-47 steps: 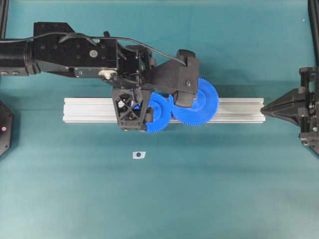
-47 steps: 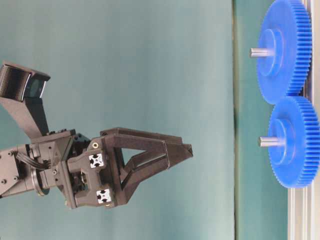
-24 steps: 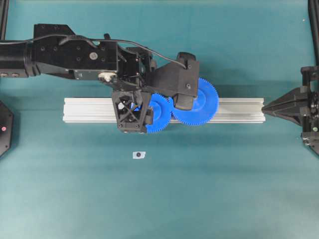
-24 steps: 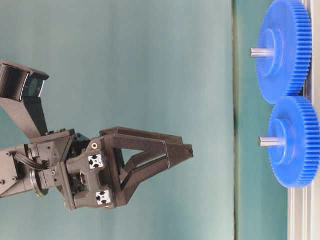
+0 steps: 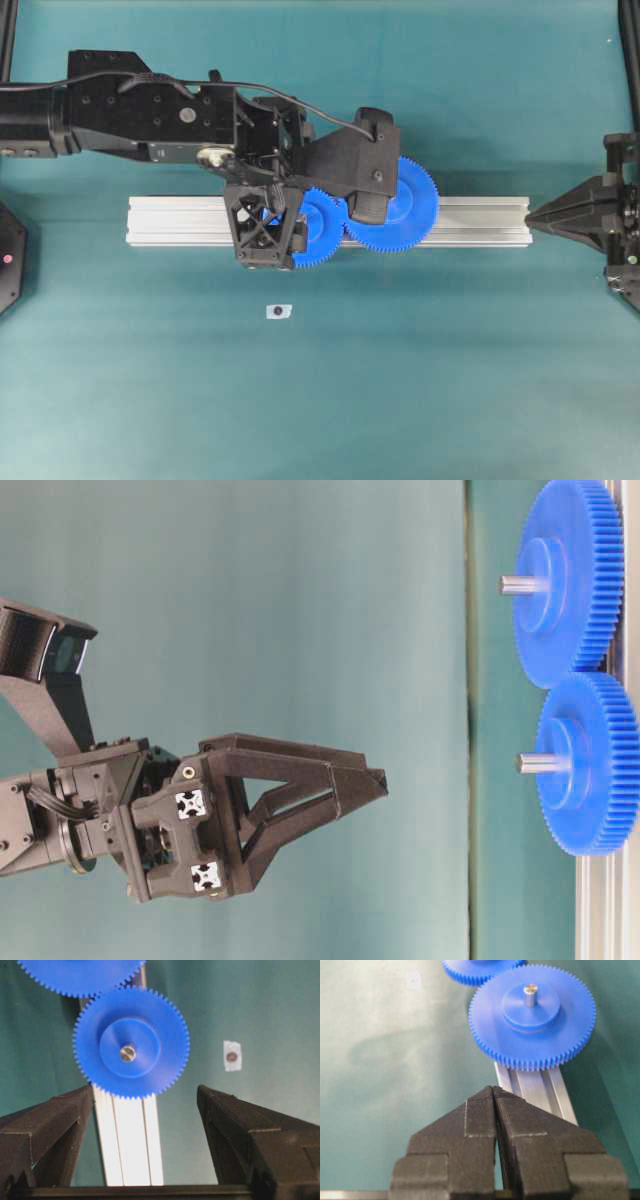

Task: Find the location of the shaft and insert the small gear.

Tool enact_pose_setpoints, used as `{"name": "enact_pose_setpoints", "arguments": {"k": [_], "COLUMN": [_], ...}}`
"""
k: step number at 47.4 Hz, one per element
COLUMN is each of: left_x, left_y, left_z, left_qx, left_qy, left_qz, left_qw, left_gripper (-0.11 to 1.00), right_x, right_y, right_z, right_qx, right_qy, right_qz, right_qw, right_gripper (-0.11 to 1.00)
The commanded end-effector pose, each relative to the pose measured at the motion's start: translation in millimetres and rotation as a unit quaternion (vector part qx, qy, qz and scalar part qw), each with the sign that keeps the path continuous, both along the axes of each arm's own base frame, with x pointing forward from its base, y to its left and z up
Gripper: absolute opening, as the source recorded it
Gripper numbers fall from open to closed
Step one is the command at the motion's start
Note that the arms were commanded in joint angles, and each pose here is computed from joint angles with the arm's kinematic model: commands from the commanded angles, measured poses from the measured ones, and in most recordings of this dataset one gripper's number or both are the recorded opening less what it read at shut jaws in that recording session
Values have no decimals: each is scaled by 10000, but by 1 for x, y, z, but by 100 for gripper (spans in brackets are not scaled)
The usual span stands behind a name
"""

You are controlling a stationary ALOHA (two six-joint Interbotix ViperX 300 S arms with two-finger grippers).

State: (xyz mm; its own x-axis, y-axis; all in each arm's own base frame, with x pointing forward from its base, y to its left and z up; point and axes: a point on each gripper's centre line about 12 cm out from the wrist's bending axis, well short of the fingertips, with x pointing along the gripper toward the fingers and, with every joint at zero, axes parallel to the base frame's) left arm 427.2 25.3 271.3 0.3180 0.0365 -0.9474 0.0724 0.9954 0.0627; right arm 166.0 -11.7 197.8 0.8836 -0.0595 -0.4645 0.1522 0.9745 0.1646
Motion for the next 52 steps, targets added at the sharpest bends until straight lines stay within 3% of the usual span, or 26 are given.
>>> {"name": "enact_pose_setpoints", "arguments": {"k": [1,52], "left_x": [-2,-1], "left_y": [-2,-1], "left_z": [21,21], "left_qx": [37,40], "left_qy": [-282,-282], "left_qz": [-26,-25], "left_qw": [9996,9996], "left_gripper": [80,80], "right_x": [1,1], "right_y": [-1,-1], "right_z": [2,-1], "right_qx": [39,88], "right_qy": [-26,2], "right_qz": [-37,-62], "right_qw": [10000,9999], "right_gripper": [3,3]}}
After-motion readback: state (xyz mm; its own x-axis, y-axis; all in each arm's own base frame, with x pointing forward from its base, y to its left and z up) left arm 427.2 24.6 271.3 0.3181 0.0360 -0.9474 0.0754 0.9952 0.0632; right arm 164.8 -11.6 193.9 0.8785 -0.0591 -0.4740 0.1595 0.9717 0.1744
